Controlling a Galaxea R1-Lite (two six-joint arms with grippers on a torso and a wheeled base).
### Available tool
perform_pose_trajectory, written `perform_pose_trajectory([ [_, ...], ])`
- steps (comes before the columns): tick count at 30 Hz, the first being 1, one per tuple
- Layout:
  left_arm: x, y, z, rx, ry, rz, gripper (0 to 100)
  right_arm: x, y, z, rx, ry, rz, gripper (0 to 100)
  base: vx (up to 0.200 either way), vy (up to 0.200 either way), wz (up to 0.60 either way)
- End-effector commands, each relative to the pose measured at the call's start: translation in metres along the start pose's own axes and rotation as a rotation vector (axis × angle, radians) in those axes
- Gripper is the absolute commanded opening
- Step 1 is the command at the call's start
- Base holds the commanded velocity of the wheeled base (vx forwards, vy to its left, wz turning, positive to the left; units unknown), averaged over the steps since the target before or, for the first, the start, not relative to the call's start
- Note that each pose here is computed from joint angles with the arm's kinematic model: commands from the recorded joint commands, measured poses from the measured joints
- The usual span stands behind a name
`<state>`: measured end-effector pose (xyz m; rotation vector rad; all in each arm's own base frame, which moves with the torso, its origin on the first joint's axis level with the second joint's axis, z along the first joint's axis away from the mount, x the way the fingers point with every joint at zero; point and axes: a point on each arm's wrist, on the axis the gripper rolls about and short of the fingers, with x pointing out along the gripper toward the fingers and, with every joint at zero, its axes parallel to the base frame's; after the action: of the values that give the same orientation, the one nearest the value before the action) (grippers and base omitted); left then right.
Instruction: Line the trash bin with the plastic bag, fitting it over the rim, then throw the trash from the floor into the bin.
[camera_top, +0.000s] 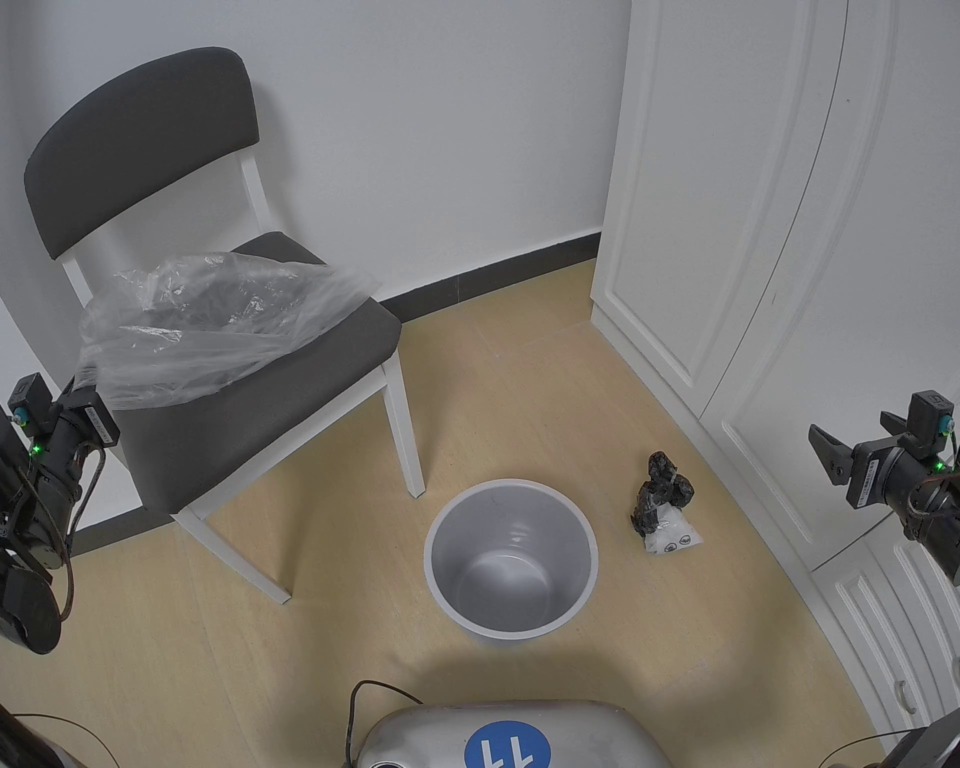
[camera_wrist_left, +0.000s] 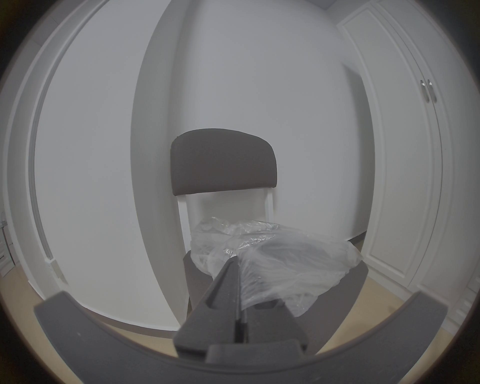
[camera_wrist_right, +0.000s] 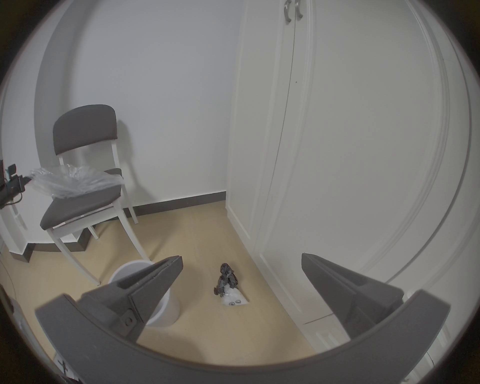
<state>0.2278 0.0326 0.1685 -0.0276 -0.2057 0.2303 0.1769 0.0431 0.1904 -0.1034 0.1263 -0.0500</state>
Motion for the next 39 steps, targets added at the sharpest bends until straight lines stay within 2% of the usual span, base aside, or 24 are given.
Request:
perform_pose_trajectory([
  [1, -0.003, -0.006, 0.001, -0.005, -0.001, -0.024, 0, 0.002, -0.002, 0.000, 0.014, 0.001, -0.009, 100, 0.000, 0.000, 0.00],
  [5, -0.007, -0.013, 0.001, -0.014, 0.001, -0.055, 0, 0.004, 0.008, 0.007, 0.070, -0.041, 0.046, 100, 0.000, 0.000, 0.00],
  [8, -0.010, -0.023, 0.011, -0.031, -0.039, -0.101, 0, -0.001, 0.019, 0.013, 0.120, -0.106, 0.109, 100, 0.000, 0.000, 0.00],
  [13, -0.007, -0.042, 0.020, -0.016, -0.081, -0.177, 0, -0.004, 0.022, 0.012, 0.143, -0.120, 0.134, 100, 0.000, 0.000, 0.00],
  [15, -0.007, -0.048, 0.022, -0.016, -0.091, -0.201, 0, -0.004, 0.023, 0.011, 0.143, -0.117, 0.137, 100, 0.000, 0.000, 0.00],
  [19, 0.004, -0.069, 0.041, -0.037, -0.181, -0.266, 0, -0.008, 0.037, 0.005, 0.123, -0.089, 0.203, 100, 0.000, 0.000, 0.00],
  [22, 0.002, -0.072, 0.044, -0.010, -0.185, -0.284, 0, -0.012, 0.041, 0.000, 0.102, -0.074, 0.229, 100, 0.000, 0.000, 0.00],
  [26, -0.002, -0.078, 0.048, -0.018, -0.194, -0.310, 0, -0.012, 0.044, -0.003, 0.092, -0.061, 0.244, 100, 0.000, 0.000, 0.00],
  [31, -0.025, -0.095, 0.059, -0.010, -0.221, -0.409, 0, -0.009, 0.047, -0.012, 0.077, -0.025, 0.245, 100, 0.000, 0.000, 0.00],
  [39, -0.042, -0.092, 0.074, -0.008, -0.219, -0.444, 0, -0.018, 0.056, -0.019, 0.058, -0.005, 0.312, 100, 0.000, 0.000, 0.00],
])
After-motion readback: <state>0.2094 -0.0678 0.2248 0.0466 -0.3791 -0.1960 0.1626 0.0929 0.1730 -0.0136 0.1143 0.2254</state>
